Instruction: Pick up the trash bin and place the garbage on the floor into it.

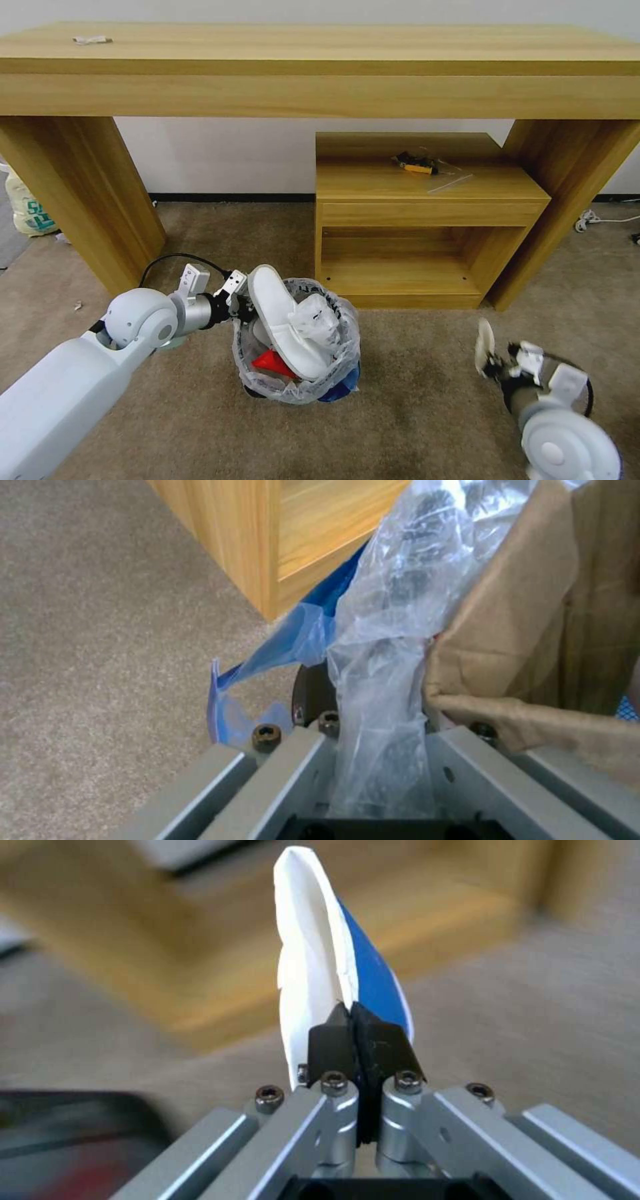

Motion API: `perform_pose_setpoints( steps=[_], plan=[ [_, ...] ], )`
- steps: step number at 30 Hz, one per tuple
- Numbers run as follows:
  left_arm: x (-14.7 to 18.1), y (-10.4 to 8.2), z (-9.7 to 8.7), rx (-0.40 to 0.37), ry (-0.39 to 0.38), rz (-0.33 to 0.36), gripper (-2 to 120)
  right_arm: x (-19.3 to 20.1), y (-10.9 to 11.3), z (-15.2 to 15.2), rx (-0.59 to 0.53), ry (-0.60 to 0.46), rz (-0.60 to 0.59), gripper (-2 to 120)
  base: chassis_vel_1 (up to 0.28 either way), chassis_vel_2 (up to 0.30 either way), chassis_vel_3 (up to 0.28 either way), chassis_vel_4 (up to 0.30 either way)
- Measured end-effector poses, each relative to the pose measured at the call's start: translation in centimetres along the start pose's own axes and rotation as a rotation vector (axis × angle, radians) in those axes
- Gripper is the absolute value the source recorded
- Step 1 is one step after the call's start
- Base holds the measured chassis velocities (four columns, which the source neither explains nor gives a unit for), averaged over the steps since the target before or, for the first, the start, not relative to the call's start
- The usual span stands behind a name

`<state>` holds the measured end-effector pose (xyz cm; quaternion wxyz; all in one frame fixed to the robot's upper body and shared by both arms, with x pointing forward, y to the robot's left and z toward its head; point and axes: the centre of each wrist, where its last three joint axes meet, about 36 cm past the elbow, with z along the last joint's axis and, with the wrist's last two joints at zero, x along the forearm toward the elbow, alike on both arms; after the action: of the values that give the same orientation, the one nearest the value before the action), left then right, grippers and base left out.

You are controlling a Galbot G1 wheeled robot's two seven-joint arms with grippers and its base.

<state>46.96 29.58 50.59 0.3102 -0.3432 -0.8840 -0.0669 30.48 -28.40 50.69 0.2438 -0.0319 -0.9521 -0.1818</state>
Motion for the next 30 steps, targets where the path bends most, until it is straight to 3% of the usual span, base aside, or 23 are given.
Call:
perform_pose_setpoints(
  steps=[2, 4, 5, 8, 9, 12, 20, 30],
  plan=[
    [-0.1, 0.0, 0.0, 0.001, 0.001, -0.004, 0, 0.2, 0.7, -0.7, -0.004, -0.005, -0.064, 0, 0.000, 0.000, 0.000, 0.000],
    [-0.5, -0.1, 0.1, 0.004, 0.005, -0.013, 0, 0.9, 2.4, -2.3, -0.016, -0.011, -0.229, 0, 0.000, 0.000, 0.000, 0.000],
    [-0.5, -0.1, 0.1, 0.004, 0.005, -0.013, 0, 0.9, 2.4, -2.3, -0.016, -0.011, -0.229, 0, 0.000, 0.000, 0.000, 0.000],
    [-0.9, 0.3, 0.5, 0.014, 0.020, -0.020, 0, 2.2, 4.0, -4.1, 0.000, -0.031, -0.421, 0, 0.000, 0.000, 0.000, 0.000],
    [-0.9, 0.3, 0.5, 0.014, 0.020, -0.020, 0, 2.2, 4.0, -4.1, 0.000, -0.031, -0.421, 0, 0.000, 0.000, 0.000, 0.000],
    [-1.4, 0.9, 1.0, 0.026, 0.036, -0.032, 0, 4.3, 5.4, -5.1, 0.003, -0.035, -0.576, 0, 0.000, 0.000, 0.000, 0.000],
    [-2.0, 1.4, 1.0, 0.036, 0.037, -0.028, 0, 4.5, 6.6, -5.1, -0.026, 0.041, -0.705, 0, 0.000, 0.000, 0.000, 0.000],
    [-2.1, 1.1, 0.6, 0.029, 0.028, -0.021, 0, 3.7, 7.7, -4.4, 0.024, 0.118, -0.749, 0, 0.000, 0.000, 0.000, 0.000]
  ],
)
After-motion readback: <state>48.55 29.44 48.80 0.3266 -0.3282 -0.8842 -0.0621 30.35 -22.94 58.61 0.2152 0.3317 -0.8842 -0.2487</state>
